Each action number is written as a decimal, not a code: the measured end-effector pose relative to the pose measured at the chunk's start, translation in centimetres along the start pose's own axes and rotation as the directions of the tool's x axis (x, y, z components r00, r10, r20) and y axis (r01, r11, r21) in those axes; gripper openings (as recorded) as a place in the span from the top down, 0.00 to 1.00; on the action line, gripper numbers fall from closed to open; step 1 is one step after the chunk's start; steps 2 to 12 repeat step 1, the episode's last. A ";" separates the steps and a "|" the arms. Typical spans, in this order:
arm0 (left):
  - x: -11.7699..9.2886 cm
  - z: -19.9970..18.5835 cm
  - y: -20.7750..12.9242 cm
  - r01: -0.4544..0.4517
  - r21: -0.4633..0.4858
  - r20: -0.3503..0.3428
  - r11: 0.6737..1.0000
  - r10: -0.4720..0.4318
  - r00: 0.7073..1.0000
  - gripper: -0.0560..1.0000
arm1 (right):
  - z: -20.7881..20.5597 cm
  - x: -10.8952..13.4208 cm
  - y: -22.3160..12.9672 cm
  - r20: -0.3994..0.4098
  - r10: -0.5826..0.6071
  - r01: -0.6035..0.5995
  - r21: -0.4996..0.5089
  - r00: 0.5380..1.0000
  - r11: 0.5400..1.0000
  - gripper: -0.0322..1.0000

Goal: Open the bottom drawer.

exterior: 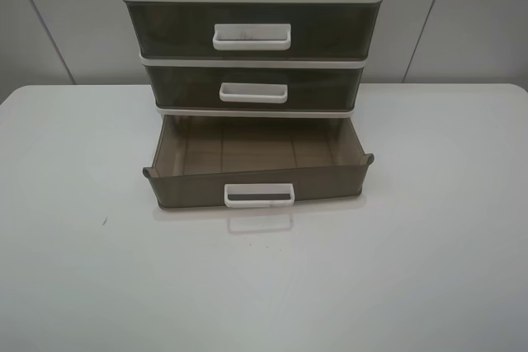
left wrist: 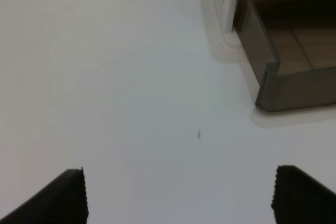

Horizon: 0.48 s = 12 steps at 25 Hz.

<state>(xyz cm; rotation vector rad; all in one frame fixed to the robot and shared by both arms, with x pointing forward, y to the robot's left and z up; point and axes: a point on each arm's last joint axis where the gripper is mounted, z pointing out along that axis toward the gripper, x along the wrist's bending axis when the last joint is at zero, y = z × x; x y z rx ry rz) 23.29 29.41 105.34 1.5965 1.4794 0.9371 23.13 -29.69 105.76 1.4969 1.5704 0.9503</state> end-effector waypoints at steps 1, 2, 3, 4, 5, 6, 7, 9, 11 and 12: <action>0.0 0.0 0.0 0.000 0.000 0.000 1.000 0.000 1.000 0.27 | 0.0 0.0 0.0 0.000 0.000 0.000 0.000 1.000 1.000 0.25; 0.0 0.0 0.0 0.000 0.000 0.000 1.000 0.000 1.000 0.27 | 0.0 0.0 0.0 0.000 0.000 0.000 0.000 1.000 1.000 0.25; 0.0 0.0 0.0 0.000 0.000 0.000 1.000 0.000 1.000 0.27 | 0.0 0.0 0.0 0.000 0.000 0.000 0.000 1.000 1.000 0.25; 0.0 0.0 0.0 0.000 0.000 0.000 1.000 0.000 1.000 0.27 | 0.0 0.0 0.0 0.000 0.000 0.000 0.000 1.000 1.000 0.25; 0.0 0.0 0.0 0.000 0.000 0.000 1.000 0.000 1.000 0.27 | 0.0 0.0 0.0 0.000 0.000 0.000 0.000 1.000 1.000 0.25; 0.0 0.0 0.0 0.000 0.000 0.000 1.000 0.000 1.000 0.27 | 0.0 0.0 0.0 0.000 0.000 0.000 0.000 1.000 1.000 0.25; 0.0 0.0 0.0 0.000 0.000 0.000 1.000 0.000 1.000 0.27 | 0.0 0.0 0.0 0.000 0.000 0.000 0.000 1.000 1.000 0.25; 0.0 0.0 0.0 0.000 0.000 0.000 1.000 0.000 1.000 0.27 | 0.0 0.0 0.0 0.000 0.000 0.000 0.000 1.000 1.000 0.25; 0.0 0.0 0.0 0.000 0.000 0.000 1.000 0.000 1.000 0.27 | 0.0 0.0 0.0 0.000 0.000 0.000 0.000 1.000 1.000 0.25; 0.0 0.0 0.0 0.000 0.000 0.000 1.000 0.000 1.000 0.27 | 0.0 0.0 0.0 0.000 0.000 0.000 0.000 1.000 1.000 0.25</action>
